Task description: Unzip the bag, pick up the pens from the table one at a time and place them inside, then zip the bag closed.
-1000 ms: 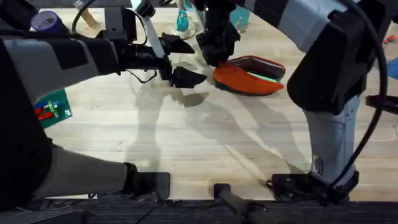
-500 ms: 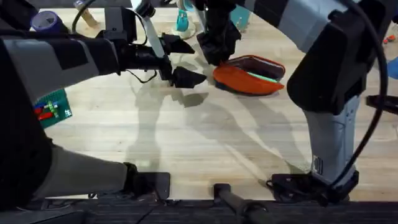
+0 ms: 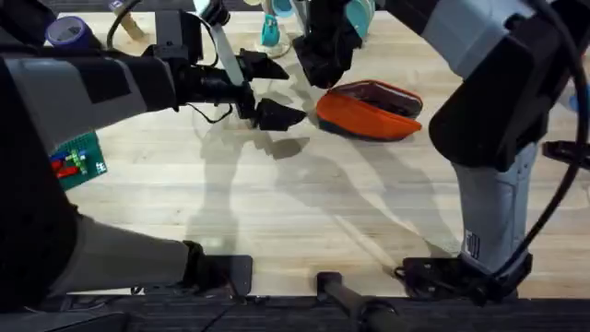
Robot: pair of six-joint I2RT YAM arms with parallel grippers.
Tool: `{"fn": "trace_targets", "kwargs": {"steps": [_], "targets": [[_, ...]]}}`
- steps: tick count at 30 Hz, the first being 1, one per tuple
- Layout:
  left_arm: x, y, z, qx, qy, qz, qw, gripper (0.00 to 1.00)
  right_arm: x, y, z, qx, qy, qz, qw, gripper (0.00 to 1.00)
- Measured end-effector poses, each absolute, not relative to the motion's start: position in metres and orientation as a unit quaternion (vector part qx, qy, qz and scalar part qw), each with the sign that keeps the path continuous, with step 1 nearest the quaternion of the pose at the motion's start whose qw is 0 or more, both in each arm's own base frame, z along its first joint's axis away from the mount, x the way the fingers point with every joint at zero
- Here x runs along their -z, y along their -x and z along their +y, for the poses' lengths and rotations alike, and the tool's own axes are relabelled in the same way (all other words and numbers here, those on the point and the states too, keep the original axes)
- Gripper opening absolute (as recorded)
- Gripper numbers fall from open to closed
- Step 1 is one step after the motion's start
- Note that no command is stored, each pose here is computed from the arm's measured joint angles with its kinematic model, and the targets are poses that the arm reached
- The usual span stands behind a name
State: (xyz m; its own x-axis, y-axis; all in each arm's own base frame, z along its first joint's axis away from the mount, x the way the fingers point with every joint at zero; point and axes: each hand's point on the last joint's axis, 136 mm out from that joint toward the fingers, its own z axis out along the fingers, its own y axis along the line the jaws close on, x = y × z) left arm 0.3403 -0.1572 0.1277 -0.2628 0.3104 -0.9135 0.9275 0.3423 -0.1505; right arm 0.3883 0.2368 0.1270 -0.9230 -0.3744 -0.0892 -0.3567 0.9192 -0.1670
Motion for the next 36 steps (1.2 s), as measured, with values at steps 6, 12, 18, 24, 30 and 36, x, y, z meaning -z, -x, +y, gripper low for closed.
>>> {"fn": "trace_targets", "kwargs": {"steps": [6,12,18,24,30,36], "targets": [[-0.128,-0.338,-0.162,0.371,-0.445,0.701,0.416,0.995,-0.134,-0.387,0.235,0.075,0.186,0.977,0.065,0.034],[-0.127,-0.331,-0.177,0.380,-0.460,0.691,0.408,0.995,-0.135,-0.388,0.231,0.085,0.186,0.976,0.068,0.034],[-0.125,-0.327,-0.184,0.379,-0.467,0.691,0.401,0.995,-0.135,-0.389,0.230,0.087,0.185,0.976,0.068,0.034],[-0.122,-0.327,-0.186,0.371,-0.470,0.696,0.396,0.996,-0.135,-0.390,0.229,0.087,0.184,0.977,0.068,0.034],[-0.119,-0.326,-0.190,0.367,-0.472,0.700,0.391,0.995,-0.135,-0.390,0.228,0.088,0.183,0.977,0.069,0.034],[-0.117,-0.326,-0.193,0.361,-0.474,0.704,0.386,0.995,-0.136,-0.391,0.228,0.088,0.181,0.977,0.070,0.034]]}}
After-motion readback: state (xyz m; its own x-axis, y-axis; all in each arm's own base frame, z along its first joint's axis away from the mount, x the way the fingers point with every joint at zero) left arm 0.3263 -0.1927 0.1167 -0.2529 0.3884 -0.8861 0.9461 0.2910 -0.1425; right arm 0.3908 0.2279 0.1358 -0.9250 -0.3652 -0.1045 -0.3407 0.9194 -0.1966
